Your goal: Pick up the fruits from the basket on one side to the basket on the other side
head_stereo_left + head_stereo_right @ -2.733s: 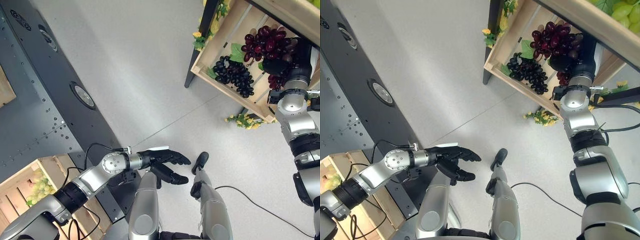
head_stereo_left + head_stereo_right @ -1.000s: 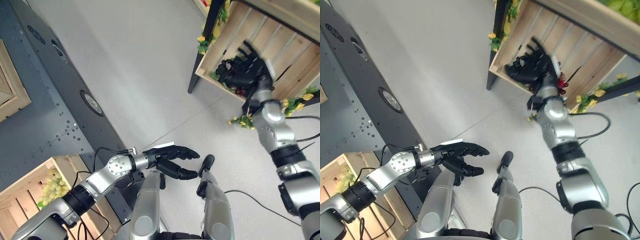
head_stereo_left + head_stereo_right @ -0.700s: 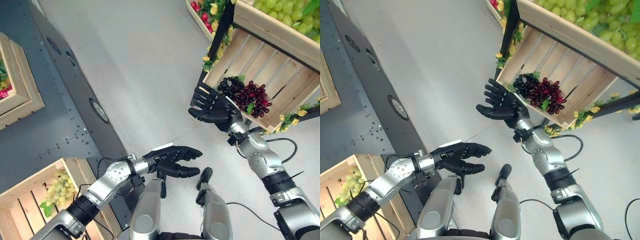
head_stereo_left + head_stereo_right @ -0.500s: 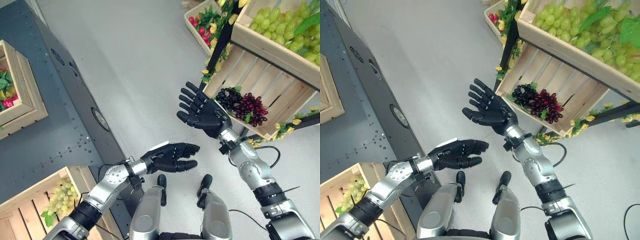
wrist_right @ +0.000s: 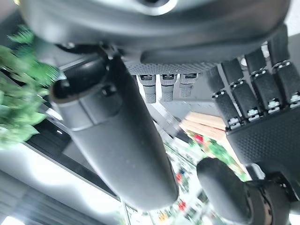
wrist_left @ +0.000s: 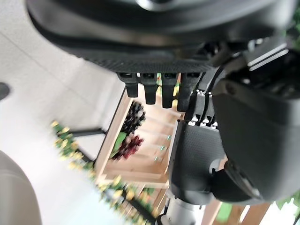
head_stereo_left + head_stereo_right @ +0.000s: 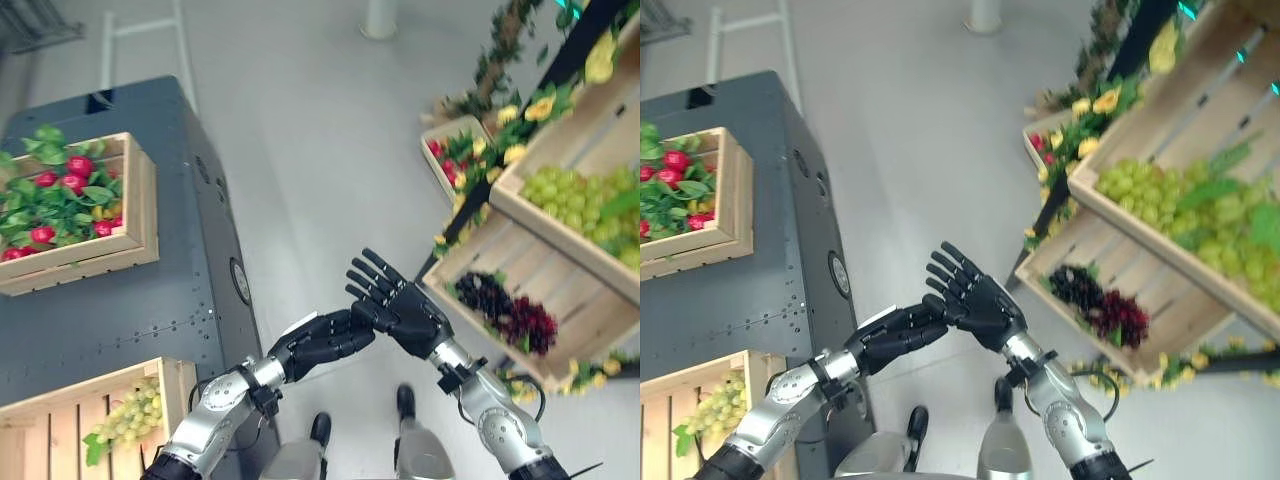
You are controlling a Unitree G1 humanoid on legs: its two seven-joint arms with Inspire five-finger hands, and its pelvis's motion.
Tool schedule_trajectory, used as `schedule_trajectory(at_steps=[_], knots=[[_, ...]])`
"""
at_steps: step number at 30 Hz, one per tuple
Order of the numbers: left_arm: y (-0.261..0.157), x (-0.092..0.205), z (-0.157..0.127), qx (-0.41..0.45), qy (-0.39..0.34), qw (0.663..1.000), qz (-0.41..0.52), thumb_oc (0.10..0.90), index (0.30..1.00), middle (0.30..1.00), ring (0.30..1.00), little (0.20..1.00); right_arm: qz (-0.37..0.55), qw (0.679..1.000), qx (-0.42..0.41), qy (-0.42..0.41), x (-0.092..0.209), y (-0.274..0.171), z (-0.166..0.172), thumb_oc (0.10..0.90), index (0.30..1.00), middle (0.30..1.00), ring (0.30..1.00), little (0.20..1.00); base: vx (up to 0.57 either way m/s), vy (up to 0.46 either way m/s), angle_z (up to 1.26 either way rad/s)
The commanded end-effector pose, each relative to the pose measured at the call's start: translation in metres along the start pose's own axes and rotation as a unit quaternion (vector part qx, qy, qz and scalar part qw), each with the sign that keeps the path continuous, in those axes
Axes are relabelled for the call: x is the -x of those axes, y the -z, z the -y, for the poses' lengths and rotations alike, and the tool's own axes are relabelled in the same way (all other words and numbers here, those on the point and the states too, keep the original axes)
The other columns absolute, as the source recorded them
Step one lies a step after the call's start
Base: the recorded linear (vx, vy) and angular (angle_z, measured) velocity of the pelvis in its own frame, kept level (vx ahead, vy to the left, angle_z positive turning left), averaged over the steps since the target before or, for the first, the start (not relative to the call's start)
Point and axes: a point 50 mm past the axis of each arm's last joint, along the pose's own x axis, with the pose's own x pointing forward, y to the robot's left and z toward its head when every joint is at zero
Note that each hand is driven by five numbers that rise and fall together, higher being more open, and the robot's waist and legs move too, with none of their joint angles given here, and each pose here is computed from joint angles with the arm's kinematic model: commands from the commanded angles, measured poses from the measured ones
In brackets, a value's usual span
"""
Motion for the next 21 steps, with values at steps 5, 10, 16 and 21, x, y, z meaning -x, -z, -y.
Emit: schedule_trajectory(at_steps=[5, 10, 16, 21], knots=[[-0.061, 0.002, 0.005, -0.001, 0.012, 0.988, 0.155, 0.8, 0.9, 0.9, 0.9, 0.9, -0.041, 0.996, 0.036, -0.064, 0.006, 0.003, -0.013, 0.8, 0.9, 0.9, 0.9, 0.9, 0.04, -0.461, 0.48], [-0.073, 0.005, 0.003, -0.014, 0.014, 0.983, 0.18, 0.8, 0.9, 0.9, 0.9, 0.9, -0.045, 0.996, 0.047, -0.058, 0.008, 0.003, -0.008, 0.8, 0.9, 0.9, 0.9, 0.9, -0.06, -0.316, 0.58], [-0.083, -0.003, 0.001, -0.02, 0.008, 0.979, 0.201, 0.8, 0.9, 0.9, 0.9, 0.9, -0.043, 0.996, 0.045, -0.061, -0.001, 0.004, -0.003, 0.8, 0.9, 0.9, 0.9, 0.9, -0.09, -0.142, 0.87], [-0.086, 0.001, 0.001, -0.065, 0.011, 0.981, 0.182, 0.8, 0.9, 0.9, 0.9, 0.9, -0.061, 0.995, 0.042, -0.072, 0.001, 0.006, -0.002, 0.8, 0.9, 0.9, 0.9, 0.9, 0.0, -0.025, 0.47]])
